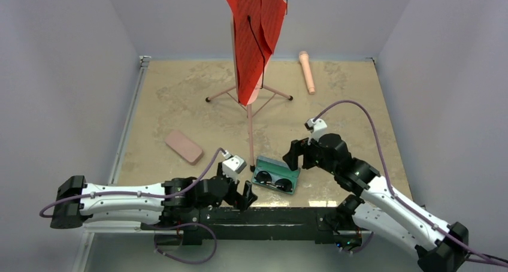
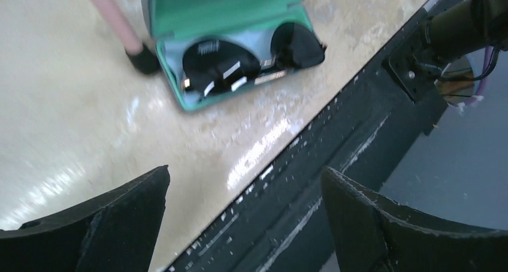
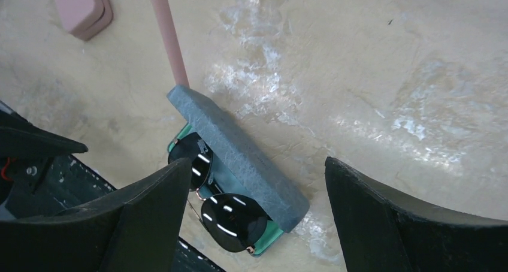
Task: Organize the sunglasses
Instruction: Close the case with sunglasses at the center of the board.
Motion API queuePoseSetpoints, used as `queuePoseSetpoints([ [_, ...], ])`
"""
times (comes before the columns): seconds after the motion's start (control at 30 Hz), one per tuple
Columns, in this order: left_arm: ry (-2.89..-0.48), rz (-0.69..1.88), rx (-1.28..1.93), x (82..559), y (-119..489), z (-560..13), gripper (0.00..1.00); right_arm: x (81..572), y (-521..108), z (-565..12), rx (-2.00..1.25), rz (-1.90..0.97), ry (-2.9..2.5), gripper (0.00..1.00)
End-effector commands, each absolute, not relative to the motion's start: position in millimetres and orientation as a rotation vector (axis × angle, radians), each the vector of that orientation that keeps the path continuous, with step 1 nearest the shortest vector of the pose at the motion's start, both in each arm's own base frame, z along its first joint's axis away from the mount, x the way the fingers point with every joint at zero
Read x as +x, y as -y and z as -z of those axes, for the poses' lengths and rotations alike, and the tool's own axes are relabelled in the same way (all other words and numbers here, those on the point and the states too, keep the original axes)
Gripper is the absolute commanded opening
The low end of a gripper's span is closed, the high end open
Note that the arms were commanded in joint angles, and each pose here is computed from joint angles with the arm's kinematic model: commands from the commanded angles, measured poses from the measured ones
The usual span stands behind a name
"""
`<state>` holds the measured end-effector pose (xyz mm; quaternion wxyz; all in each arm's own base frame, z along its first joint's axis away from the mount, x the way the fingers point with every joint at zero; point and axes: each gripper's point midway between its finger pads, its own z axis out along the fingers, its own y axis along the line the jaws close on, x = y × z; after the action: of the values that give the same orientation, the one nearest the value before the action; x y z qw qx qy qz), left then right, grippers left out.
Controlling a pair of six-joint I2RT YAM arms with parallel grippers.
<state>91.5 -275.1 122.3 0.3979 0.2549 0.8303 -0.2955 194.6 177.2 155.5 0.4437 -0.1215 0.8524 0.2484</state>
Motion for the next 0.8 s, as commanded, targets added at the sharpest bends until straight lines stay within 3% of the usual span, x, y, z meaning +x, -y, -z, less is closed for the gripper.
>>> queuePoseSetpoints([
  [0.0, -2.211, 1.140, 0.303, 71, 287, -115, 1.00, 201, -211, -171, -0.403, -0.739, -2.074, 0.85],
  [0.17, -2.212, 1.339, 0.161, 75, 300, -113, 0.91, 202, -223, -159, -0.432, -0.780, -2.101, 0.84],
  [0.47, -2.308, 1.223, -0.130, 112, 319, -97, 0.58, 203, -225, -137, -0.456, -0.764, -2.139, 0.80],
  [0.77, -2.299, 1.136, -0.236, 140, 318, -92, 0.37, 202, -231, -122, -0.478, -0.781, -2.185, 0.71],
])
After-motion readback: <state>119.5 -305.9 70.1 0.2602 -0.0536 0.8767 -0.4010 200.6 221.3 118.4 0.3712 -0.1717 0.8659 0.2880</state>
